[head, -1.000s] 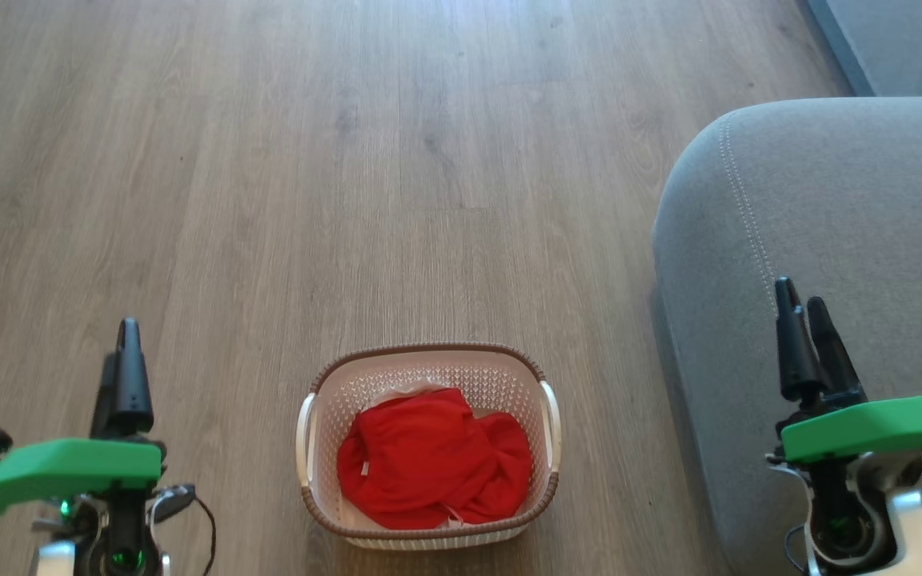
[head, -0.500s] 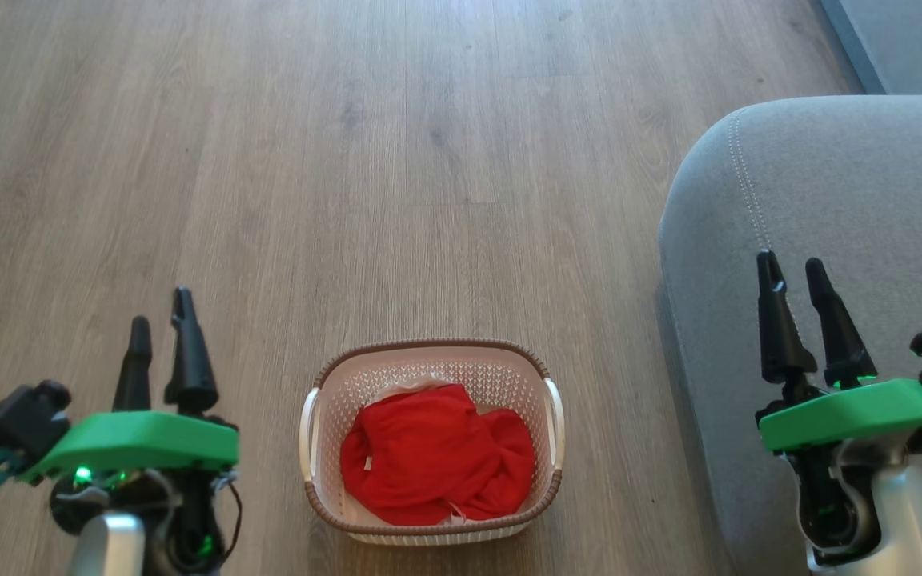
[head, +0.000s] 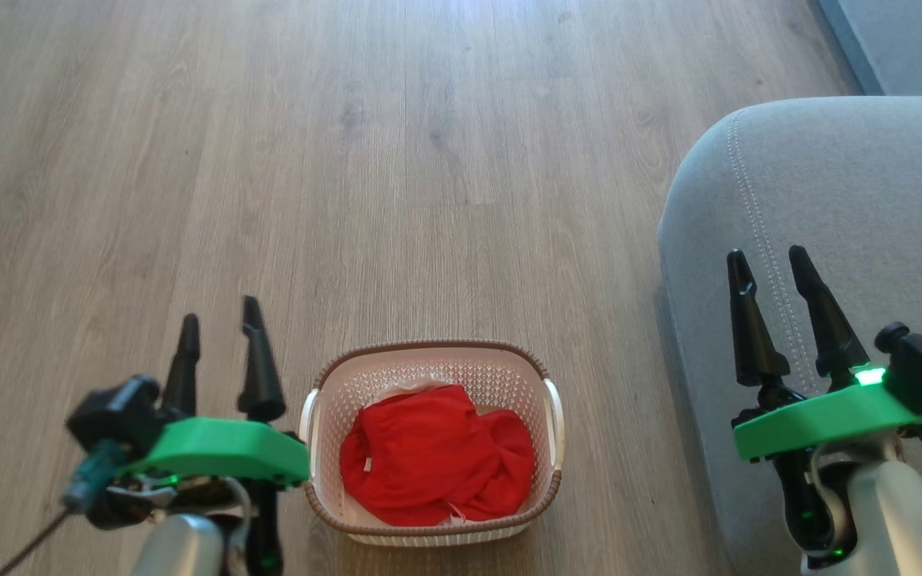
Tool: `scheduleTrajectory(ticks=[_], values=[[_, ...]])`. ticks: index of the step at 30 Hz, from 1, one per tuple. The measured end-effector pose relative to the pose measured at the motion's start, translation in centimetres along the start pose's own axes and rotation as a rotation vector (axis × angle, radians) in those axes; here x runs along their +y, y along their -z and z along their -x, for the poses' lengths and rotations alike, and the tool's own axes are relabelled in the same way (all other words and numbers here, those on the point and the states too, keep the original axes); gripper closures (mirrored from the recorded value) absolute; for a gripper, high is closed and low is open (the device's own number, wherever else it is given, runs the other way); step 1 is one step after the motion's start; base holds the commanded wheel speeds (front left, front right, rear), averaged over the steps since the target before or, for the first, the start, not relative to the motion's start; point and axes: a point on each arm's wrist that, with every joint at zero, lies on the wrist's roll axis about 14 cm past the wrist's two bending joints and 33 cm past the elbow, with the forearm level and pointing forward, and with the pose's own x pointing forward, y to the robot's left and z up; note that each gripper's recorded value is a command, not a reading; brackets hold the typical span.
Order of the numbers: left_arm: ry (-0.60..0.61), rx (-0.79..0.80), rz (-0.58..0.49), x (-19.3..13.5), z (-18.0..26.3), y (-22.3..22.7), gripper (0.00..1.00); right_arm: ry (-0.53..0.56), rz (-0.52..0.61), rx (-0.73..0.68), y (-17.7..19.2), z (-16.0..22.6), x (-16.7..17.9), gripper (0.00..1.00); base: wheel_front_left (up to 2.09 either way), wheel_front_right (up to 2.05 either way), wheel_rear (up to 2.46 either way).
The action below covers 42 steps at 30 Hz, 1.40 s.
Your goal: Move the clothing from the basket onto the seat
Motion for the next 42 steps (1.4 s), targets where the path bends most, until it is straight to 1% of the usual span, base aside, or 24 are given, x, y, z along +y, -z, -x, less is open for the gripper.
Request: scheduleTrajectory(ticks=[6,9,14,19,23,29,32,35,37,42], values=[[0.037,-0.026,-0.106,-1.6,0.2,0.0,0.00,-0.026,0.058,-0.008,-0.1,0.0,0.7,0.00,0.00,0.00,0.00],[0.048,-0.033,-0.122,-2.0,0.2,0.0,0.00,-0.032,0.081,-0.013,-0.2,0.0,0.8,0.00,0.00,0.00,0.00],[0.083,-0.031,-0.184,-2.7,0.3,0.7,0.00,-0.039,0.146,-0.023,-0.3,0.0,0.9,0.00,0.00,0.00,0.00],[0.065,-0.038,-0.233,-2.4,0.4,1.1,0.00,-0.037,0.178,-0.022,-0.2,0.2,0.7,0.00,0.00,0.00,0.00],[0.060,-0.063,-0.253,-2.3,0.3,0.7,0.00,-0.035,0.201,-0.019,0.0,0.4,0.5,0.00,0.00,0.00,0.00],[0.106,-0.122,-0.317,-3.7,0.3,-0.1,0.00,-0.055,0.271,-0.028,-0.1,0.4,0.9,0.00,0.00,0.00,0.00],[0.125,-0.151,-0.321,-4.3,0.4,-0.7,0.00,-0.067,0.307,-0.027,0.1,0.4,1.2,0.00,0.00,0.00,0.00],[0.149,-0.144,-0.315,-4.7,0.5,-0.3,0.00,-0.083,0.344,-0.029,0.2,0.5,1.5,0.00,0.00,0.00,0.00],[0.183,-0.116,-0.297,-5.1,0.7,0.5,0.00,-0.089,0.358,-0.027,0.3,0.5,1.6,0.00,0.00,0.00,0.00],[0.193,-0.024,-0.266,-4.3,0.9,2.9,0.00,-0.070,0.344,0.011,1.4,0.7,0.9,0.00,0.00,0.00,0.00]])
